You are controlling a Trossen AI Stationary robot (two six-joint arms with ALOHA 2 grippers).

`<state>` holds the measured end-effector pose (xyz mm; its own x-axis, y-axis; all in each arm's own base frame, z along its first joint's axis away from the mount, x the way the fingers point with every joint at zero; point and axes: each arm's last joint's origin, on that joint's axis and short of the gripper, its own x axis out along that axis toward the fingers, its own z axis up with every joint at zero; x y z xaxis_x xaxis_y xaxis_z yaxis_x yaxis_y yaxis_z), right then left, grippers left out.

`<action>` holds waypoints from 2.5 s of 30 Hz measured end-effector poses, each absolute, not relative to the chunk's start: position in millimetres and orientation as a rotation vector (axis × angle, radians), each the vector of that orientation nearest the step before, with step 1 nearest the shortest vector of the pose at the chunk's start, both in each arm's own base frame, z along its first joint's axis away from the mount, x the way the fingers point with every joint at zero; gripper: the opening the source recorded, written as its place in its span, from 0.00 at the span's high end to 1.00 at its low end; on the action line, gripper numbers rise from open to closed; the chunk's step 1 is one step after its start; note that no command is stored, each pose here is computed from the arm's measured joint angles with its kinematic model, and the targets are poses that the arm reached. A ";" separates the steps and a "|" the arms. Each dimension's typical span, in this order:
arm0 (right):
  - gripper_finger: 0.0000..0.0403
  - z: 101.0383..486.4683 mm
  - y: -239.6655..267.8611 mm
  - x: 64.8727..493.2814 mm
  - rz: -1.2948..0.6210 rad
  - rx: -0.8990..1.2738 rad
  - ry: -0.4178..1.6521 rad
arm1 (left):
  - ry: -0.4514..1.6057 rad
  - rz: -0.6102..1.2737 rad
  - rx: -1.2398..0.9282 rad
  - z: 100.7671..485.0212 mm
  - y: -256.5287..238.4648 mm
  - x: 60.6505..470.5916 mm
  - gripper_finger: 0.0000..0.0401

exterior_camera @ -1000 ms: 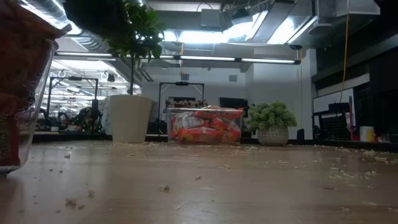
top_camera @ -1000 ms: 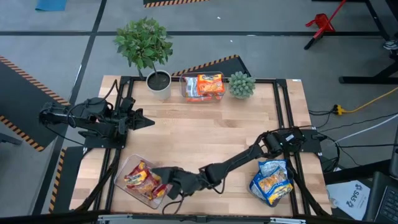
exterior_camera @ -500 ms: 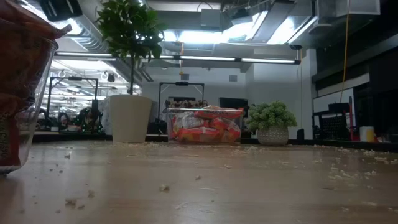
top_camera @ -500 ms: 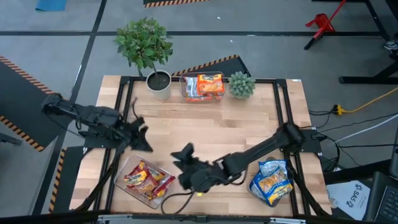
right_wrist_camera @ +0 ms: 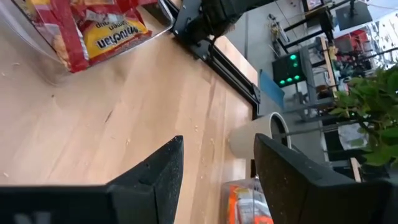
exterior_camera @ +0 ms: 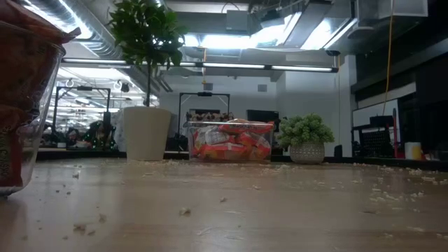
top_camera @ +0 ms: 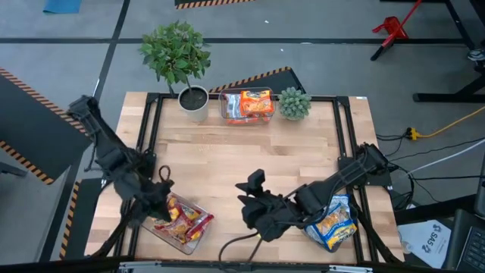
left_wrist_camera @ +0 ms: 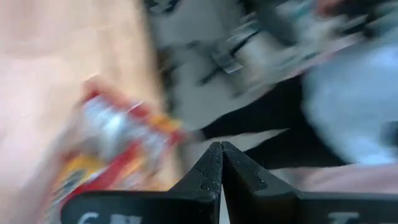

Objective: Sort Maruchan noodles
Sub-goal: Put the red noodle pack into the bottom transparent bin, then return to Home Position

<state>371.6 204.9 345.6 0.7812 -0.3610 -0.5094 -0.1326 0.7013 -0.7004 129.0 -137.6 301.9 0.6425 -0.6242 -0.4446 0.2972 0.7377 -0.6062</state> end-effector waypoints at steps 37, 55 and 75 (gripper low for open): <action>0.56 347.9 211.6 378.6 -0.157 -0.620 0.580 | 1.034 0.132 -0.614 223.7 -128.0 147.1 1.00; 0.56 514.5 155.4 282.6 -0.028 -0.602 0.235 | 0.250 -0.290 -0.334 429.5 -81.3 113.8 1.00; 0.55 484.0 30.6 130.7 -0.126 -0.480 0.172 | -0.159 -0.359 -0.388 388.6 4.9 8.6 0.97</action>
